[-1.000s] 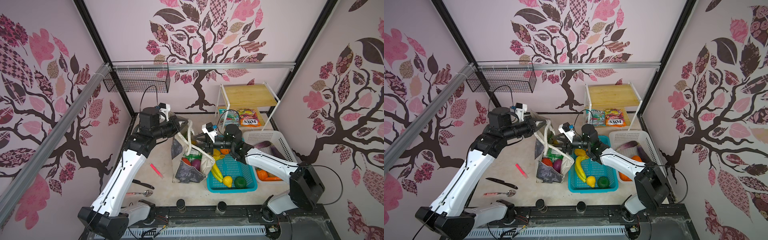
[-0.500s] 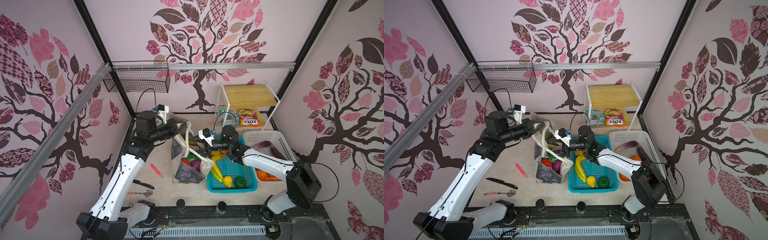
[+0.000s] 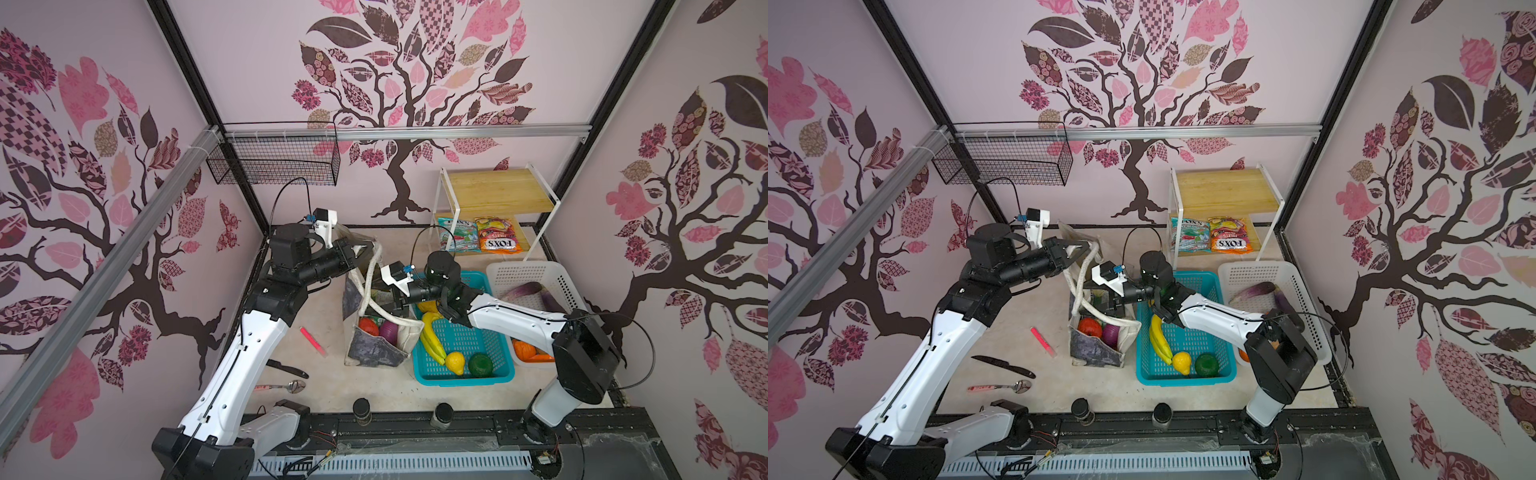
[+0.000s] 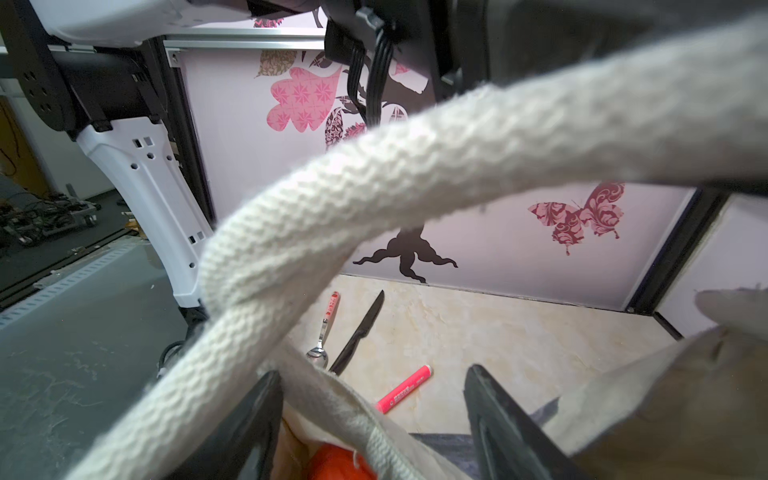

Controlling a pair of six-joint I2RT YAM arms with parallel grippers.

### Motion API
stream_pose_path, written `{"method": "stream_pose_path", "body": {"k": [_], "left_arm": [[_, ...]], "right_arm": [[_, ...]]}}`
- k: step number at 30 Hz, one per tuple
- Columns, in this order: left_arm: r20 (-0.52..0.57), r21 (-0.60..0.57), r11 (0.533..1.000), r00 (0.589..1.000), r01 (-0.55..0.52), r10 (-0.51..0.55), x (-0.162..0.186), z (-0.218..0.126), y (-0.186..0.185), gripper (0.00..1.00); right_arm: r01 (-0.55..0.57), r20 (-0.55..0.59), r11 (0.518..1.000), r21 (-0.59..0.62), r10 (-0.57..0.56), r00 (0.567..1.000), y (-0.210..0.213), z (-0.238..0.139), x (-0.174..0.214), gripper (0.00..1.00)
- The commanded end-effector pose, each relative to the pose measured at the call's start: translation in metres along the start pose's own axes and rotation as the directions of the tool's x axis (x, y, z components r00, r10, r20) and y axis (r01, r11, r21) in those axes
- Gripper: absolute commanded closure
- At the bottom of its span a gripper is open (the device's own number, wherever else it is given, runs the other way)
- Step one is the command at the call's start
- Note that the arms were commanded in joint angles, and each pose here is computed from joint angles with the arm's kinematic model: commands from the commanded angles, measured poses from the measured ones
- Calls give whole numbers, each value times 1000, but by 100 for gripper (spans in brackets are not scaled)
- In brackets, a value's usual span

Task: Place the food into the grocery bag and tie it

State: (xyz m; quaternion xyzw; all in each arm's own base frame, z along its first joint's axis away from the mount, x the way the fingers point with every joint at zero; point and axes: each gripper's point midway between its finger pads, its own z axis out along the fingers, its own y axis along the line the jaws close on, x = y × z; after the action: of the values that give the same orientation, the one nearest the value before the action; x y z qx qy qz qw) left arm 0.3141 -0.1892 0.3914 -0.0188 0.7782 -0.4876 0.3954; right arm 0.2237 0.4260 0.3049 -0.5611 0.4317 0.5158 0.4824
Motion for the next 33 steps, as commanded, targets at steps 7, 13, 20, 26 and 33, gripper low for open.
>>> {"method": "stream_pose_path", "body": {"k": [7, 13, 20, 26, 33], "left_arm": [[77, 15, 992, 990, -123, 121, -10, -12, -12, 100], [88, 3, 989, 985, -150, 149, -13, -11, -10, 100], [96, 126, 981, 986, -150, 139, -9, -10, -27, 100], [94, 120, 984, 988, -134, 123, -4, -13, -23, 100], [134, -46, 988, 979, -148, 153, -9, -28, -3, 100]], "right_arm": [[-47, -5, 996, -75, 46, 999, 14, 15, 3, 23], [-45, -26, 997, -57, 43, 999, 14, 14, 3, 20], [-41, -8, 994, -98, 40, 999, 27, 35, 0, 24], [-31, 17, 997, -78, 33, 999, 21, 40, -9, 55], [-5, -16, 998, 63, 6, 1000, 14, 24, -2, 91]]}}
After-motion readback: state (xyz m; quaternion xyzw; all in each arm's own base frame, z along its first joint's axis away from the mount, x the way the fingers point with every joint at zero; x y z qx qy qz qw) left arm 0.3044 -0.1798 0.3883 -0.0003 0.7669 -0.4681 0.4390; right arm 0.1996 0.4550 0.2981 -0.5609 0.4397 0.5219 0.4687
